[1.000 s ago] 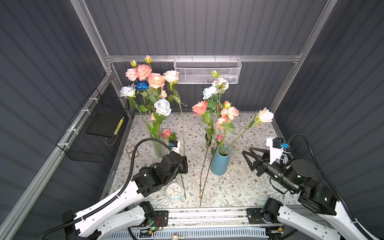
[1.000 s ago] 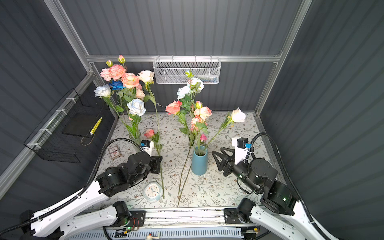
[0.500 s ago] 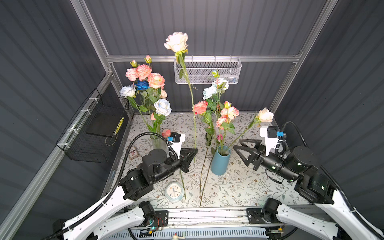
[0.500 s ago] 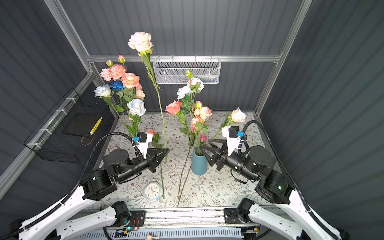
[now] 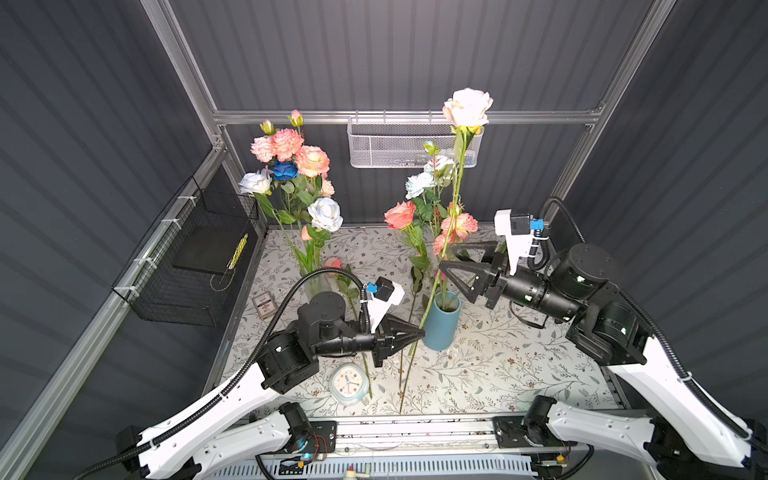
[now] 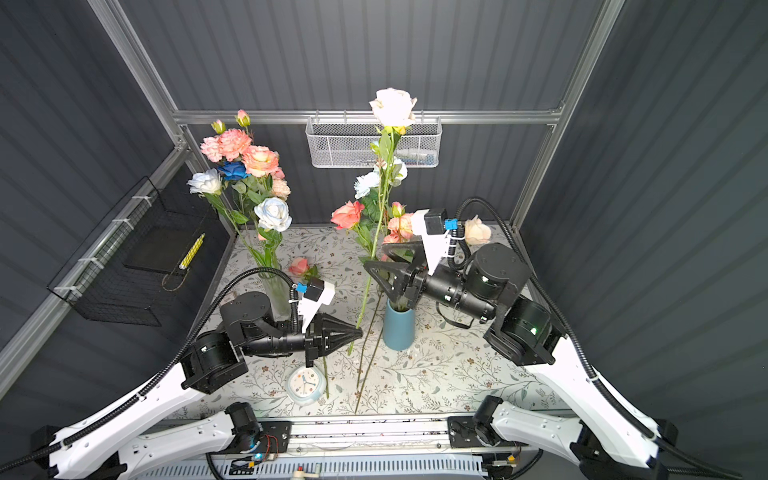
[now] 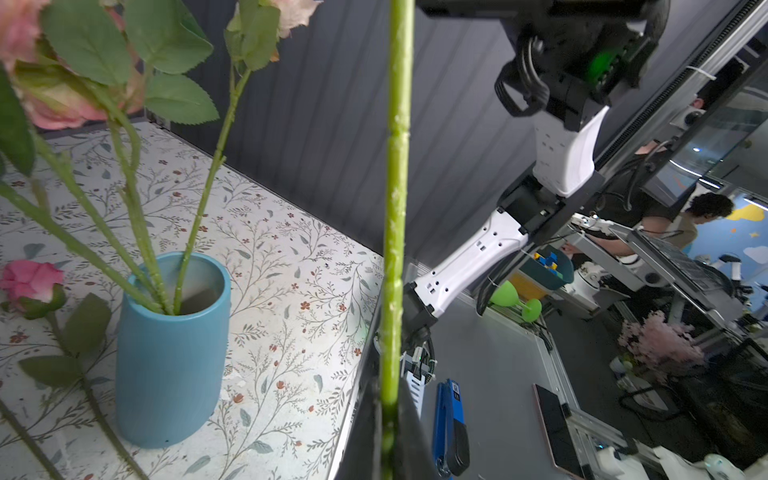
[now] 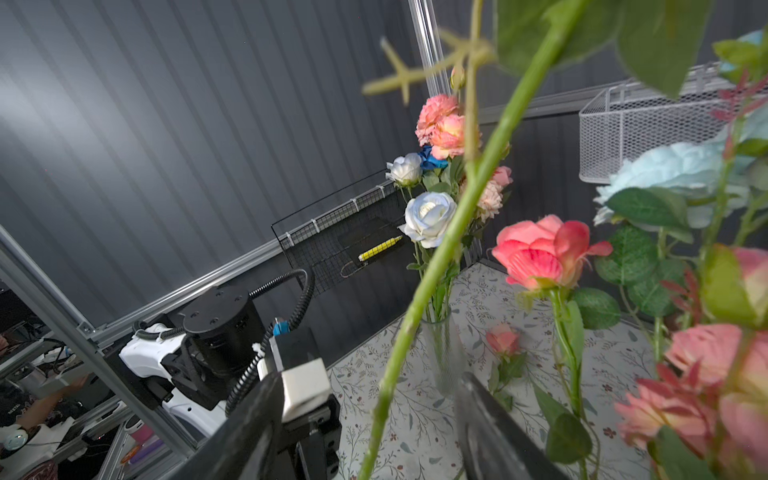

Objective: Arrange the flowers into the vase
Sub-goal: 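Pass the white rose from the left gripper to the right gripper, then lower the white rose stem into the teal vase with the right gripper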

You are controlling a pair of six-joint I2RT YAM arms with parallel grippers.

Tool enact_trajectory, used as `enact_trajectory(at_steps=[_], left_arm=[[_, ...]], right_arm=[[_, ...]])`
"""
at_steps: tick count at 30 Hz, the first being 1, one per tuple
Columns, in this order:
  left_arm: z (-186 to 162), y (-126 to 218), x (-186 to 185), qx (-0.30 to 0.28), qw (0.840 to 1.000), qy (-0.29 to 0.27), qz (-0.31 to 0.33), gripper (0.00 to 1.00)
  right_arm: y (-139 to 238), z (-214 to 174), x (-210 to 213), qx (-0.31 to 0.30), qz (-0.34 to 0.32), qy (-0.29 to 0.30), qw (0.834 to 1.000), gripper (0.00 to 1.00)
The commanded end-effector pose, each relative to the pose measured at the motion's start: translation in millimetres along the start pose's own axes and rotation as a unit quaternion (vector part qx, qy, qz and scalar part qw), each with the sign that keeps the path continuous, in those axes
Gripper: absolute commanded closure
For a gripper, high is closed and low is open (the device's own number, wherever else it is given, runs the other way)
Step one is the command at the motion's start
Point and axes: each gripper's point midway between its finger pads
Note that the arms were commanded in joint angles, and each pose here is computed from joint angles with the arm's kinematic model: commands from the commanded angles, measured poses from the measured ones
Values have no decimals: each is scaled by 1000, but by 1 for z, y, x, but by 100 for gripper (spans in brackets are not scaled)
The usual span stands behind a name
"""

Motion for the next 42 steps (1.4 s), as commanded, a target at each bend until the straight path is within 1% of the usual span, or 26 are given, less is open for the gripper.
enact_trajectory(at_steps=[1,3,4,8,10,11,12,13,14,15,17,18,20,21,22,24,26,28,31,35,38,42], left_arm=[[-6,2,-18,14,998,-23,-48,100],[-9,1,-17,19,998,-21,-50,100],[-11,1,-16,22,998,-21,-51,100],[-18,-3,-13,33,998,-13,-52,100],[-18,-5,-8,33,999,-8,-42,100],[-19,-6,-3,33,999,-3,-28,78],[-18,-6,3,32,999,2,-14,47],[-18,-7,8,30,1000,5,1,25],[-19,-6,14,28,999,9,18,8],[-20,-6,19,27,999,12,30,0],[-18,-3,32,13,997,21,68,0],[-14,3,44,-6,994,26,105,0],[-7,18,62,-47,984,32,166,0],[-4,29,72,-72,977,36,198,0],[-3,38,79,-93,970,38,222,0],[-5,52,88,-119,960,43,249,0],[-11,59,95,-130,954,52,265,0],[-20,63,104,-130,949,65,281,0],[-33,64,114,-120,944,83,296,0],[-46,64,122,-112,941,99,304,0],[-52,63,127,-107,939,105,309,0],[-56,62,131,-104,937,110,316,0]], right_arm=[[-2,12,8,-6,16,12,1000,34],[-4,15,6,-7,11,13,1000,43],[-4,18,7,-8,14,14,1000,49],[-4,21,10,-10,19,18,1000,81],[-4,20,10,-6,20,19,1000,91],[-3,19,10,-5,20,20,1000,97],[-2,18,10,-5,18,21,1000,100],[0,16,8,-4,14,22,1000,100],[3,15,7,-4,8,25,1000,100],[6,13,4,-3,0,29,1000,100],[12,6,-5,1,-28,40,999,100],[17,3,-12,2,-49,50,998,100],[26,2,-25,-3,-92,76,993,100],[31,2,-33,-6,-118,92,989,100],[35,2,-41,-8,-142,108,984,100],[40,4,-52,-12,-176,131,976,100],[43,7,-57,-22,-194,145,970,100],[45,10,-62,-35,-209,157,965,100],[46,15,-65,-57,-223,170,958,100],[42,15,-70,-67,-231,183,953,100],[35,4,-76,-64,-237,194,950,100],[27,-30,-87,-51,-241,191,950,100]])
Point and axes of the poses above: each gripper's point midway between its finger pads, its own y axis back along the fingers, its own x axis along the line the jaws close on, z = x × y, and after that the axes turned 8 degrees about y, right-handed
